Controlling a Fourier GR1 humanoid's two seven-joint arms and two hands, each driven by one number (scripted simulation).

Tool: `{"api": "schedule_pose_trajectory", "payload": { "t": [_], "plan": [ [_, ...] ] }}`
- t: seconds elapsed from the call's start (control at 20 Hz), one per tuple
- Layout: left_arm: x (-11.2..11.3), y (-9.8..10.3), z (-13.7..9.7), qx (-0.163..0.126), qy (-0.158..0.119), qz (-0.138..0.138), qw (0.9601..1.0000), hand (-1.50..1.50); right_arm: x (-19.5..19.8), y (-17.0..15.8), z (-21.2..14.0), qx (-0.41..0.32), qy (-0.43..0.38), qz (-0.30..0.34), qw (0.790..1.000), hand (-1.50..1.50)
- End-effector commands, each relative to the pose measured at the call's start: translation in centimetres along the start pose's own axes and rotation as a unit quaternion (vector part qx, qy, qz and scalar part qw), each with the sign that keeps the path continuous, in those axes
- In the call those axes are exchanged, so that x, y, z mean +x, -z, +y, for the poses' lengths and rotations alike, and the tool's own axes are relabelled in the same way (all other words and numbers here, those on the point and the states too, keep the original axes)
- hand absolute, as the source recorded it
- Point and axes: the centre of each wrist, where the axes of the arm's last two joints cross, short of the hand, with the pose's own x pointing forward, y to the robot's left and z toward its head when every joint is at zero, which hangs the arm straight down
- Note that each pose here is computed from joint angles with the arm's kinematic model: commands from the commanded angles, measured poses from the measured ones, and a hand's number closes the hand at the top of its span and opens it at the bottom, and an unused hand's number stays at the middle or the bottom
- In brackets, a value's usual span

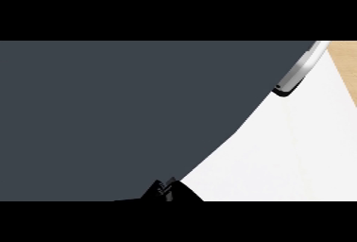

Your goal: Pick up the wine, place it into the cabinet and close the cabinet

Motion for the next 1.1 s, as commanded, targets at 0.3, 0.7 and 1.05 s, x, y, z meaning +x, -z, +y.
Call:
{"api": "schedule_pose_trajectory", "payload": {
  "t": [0.3,0.7,1.05],
  "plan": [
    [1.6,-1.5,2.1,-0.018,-0.011,-0.009,0.9997,-1.50,0.2,11.5,-3.0,-0.051,-0.011,0.008,0.999,1.50],
    [2.2,-0.7,3.3,-0.004,-0.008,-0.017,0.9998,-1.50,-0.5,15.6,-5.7,0.077,0.012,0.053,0.996,1.50],
    [2.9,-0.9,3.1,-0.013,-0.002,-0.010,0.9999,-1.50,-3.9,17.0,-6.1,0.278,-0.002,0.193,0.941,1.50]
  ]
}}
